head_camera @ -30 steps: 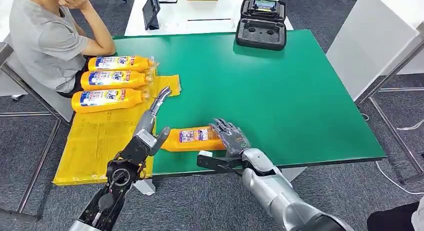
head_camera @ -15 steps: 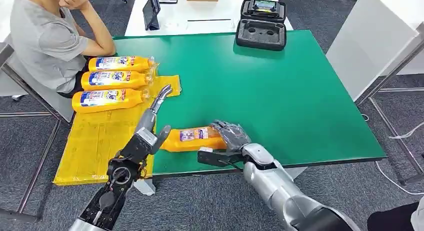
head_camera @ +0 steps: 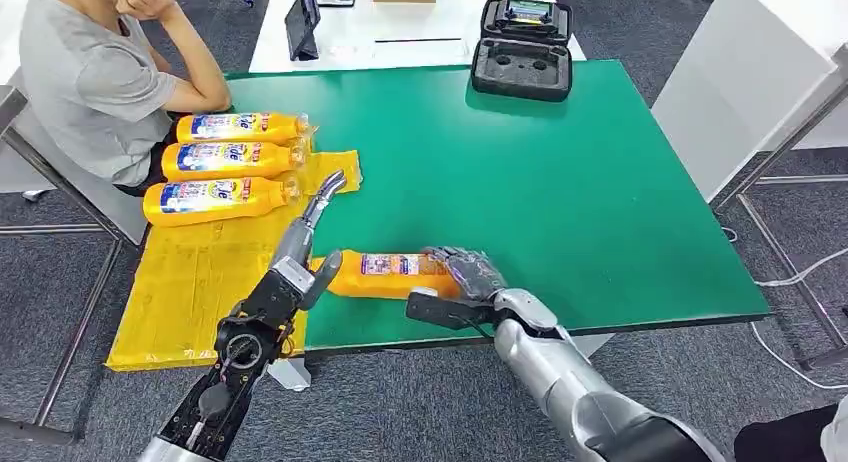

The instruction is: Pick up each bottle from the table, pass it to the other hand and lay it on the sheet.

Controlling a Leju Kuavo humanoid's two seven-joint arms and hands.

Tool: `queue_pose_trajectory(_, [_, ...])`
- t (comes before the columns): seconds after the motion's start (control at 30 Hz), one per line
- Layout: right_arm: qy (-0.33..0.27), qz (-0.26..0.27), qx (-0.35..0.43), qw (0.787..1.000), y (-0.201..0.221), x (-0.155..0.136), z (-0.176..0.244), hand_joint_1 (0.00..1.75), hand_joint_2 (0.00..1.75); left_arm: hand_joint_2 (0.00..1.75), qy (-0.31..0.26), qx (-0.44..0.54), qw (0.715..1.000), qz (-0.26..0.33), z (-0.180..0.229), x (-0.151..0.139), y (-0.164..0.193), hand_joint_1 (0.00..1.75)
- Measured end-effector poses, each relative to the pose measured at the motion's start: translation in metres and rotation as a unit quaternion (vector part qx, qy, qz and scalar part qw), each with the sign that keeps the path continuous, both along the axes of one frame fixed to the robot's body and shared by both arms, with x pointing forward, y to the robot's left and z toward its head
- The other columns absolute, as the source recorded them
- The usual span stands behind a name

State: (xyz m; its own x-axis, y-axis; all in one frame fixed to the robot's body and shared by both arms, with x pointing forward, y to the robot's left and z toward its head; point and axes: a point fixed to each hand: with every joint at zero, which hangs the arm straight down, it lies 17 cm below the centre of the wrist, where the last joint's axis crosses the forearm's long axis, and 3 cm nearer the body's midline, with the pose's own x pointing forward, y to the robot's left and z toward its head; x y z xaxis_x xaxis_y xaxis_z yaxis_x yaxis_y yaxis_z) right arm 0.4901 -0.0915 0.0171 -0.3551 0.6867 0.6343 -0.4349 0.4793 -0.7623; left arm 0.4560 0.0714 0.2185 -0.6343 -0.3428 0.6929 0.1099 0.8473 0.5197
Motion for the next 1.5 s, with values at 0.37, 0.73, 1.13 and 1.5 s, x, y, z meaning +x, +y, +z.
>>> queue_pose_trajectory(0.37, [-0.022, -0.059, 0.092, 0.994, -0.016, 0.006, 0.016, 1.75, 1.75, 0.0, -0.007, -0.007, 1.0, 0.009, 0.006, 0.003, 0.004, 0.0])
queue_pose_trajectory(0.73, [-0.02, -0.123, 0.203, 0.971, -0.035, 0.009, 0.029, 1.75, 1.75, 0.0, -0.076, -0.034, 0.995, 0.054, 0.029, -0.003, 0.02, 0.0])
queue_pose_trajectory(1.13, [-0.083, -0.218, 0.33, 0.915, -0.072, -0.002, 0.06, 1.75, 1.75, 0.0, -0.051, -0.101, 0.991, 0.069, 0.025, -0.015, 0.036, 0.0])
queue_pose_trajectory(1.5, [-0.17, -0.238, 0.405, 0.866, -0.094, -0.023, 0.124, 1.75, 1.75, 0.0, 0.036, -0.152, 0.987, 0.024, -0.012, -0.029, 0.021, 0.0])
